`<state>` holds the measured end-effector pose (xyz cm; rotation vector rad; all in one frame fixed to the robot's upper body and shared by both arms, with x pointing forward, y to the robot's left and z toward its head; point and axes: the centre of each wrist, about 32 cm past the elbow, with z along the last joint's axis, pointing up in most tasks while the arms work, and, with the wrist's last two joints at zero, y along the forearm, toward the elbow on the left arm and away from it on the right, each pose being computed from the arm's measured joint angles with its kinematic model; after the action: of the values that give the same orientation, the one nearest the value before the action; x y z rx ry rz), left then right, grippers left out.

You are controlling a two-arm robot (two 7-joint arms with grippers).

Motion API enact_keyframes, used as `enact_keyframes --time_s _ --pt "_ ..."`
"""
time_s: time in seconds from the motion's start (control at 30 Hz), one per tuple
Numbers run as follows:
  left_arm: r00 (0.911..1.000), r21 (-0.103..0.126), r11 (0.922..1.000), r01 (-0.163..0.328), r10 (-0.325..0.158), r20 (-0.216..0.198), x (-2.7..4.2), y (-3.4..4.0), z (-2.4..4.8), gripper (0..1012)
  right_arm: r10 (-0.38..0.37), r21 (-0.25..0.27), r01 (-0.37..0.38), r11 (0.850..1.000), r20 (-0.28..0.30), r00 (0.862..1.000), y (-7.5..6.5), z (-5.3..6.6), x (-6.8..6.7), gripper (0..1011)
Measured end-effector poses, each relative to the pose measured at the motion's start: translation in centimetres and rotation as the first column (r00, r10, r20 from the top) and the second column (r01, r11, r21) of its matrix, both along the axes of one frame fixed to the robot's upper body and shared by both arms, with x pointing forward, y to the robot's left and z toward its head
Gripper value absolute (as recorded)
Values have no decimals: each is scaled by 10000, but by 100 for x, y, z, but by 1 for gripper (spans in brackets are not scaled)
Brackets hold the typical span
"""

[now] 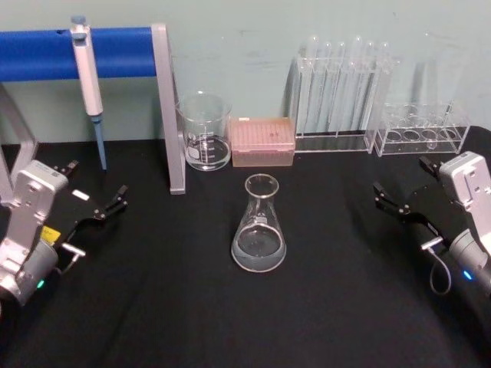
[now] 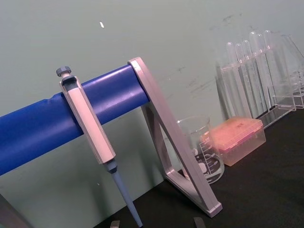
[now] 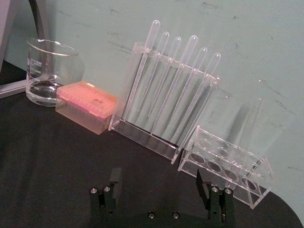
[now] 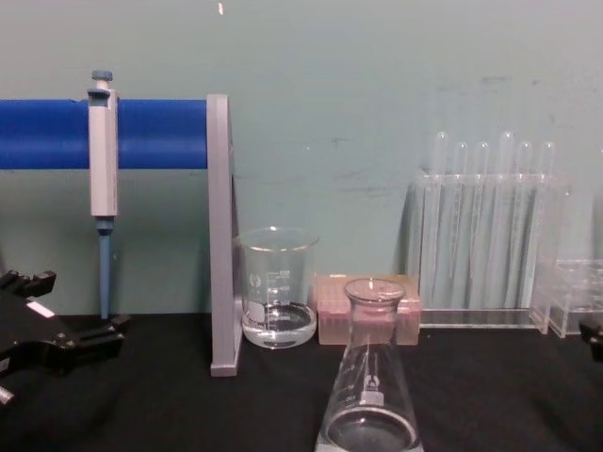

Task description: Grasp the erlenmeyer flask with one hand, shake it three times, then place it back.

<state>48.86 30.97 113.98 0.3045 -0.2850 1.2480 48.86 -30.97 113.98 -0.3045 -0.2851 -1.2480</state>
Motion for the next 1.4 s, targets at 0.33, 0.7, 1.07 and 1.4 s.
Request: enact_keyframes --time_s 0.33,0.7,1.07,1.4 --pt "10000 0 10000 0 0 0 0 0 0 1001 0 0 0 10000 -1 10000 0 0 0 1003" --pt "10000 0 10000 0 0 0 0 0 0 1001 0 1 0 10000 -1 10000 0 0 0 1002" --pt "10000 0 10000 1 -1 0 0 0 0 1001 0 6 0 10000 3 10000 -2 2 2 1003" --pt "10000 0 10000 0 0 0 0 0 0 1001 514 388 -507 9980 -168 9985 -23 29 -26 1002"
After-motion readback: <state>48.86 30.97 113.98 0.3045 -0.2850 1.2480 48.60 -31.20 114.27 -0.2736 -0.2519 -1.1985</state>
